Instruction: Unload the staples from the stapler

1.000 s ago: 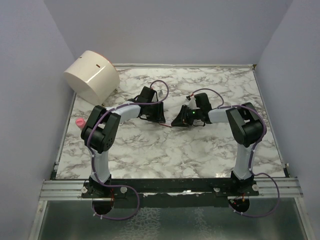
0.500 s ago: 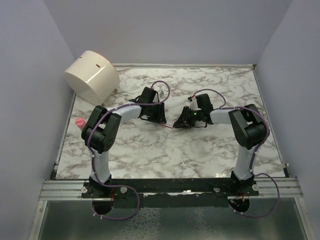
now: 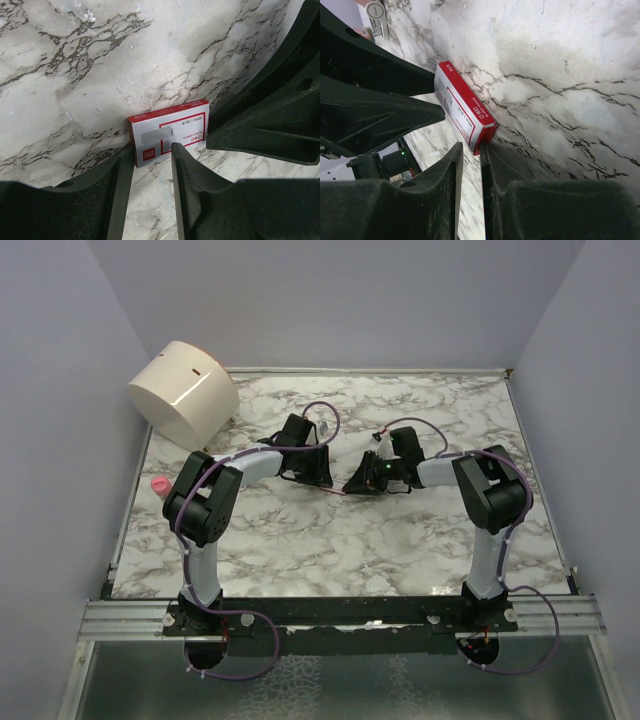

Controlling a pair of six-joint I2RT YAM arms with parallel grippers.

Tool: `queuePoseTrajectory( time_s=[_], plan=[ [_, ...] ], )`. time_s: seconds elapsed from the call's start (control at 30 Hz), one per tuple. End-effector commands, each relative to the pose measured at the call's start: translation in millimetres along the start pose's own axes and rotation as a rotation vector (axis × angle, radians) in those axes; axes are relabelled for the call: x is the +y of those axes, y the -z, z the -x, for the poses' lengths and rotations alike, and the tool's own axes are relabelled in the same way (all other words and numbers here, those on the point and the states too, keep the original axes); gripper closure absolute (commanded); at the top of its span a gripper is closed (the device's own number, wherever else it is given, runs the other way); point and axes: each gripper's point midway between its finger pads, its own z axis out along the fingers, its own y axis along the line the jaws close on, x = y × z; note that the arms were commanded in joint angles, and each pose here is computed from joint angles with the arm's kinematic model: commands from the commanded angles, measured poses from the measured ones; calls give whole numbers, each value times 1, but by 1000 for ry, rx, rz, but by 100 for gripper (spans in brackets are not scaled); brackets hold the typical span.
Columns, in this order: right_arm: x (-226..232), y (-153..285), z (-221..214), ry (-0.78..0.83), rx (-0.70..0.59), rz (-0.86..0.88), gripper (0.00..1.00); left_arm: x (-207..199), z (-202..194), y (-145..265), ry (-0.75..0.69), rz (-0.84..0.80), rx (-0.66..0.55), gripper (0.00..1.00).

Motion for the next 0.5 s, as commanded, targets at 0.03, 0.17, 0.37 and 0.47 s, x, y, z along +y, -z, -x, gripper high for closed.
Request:
queuePoseTrajectory(
  time_s=[0.03,0.17,0.37,0.47],
  plan=[
    [10,-5,7,23,-8,47,78,8,-19,-7,7,28,62,61],
    [12,-5,8,25,-8,57,78,6,-19,-7,6,24,61,61],
    [14,-4,9,37,-8,59,78,6,-19,-6,5,27,59,61],
    [11,8,11,70,-32,-19,73,10,-15,-2,-7,55,41,60]
  ],
)
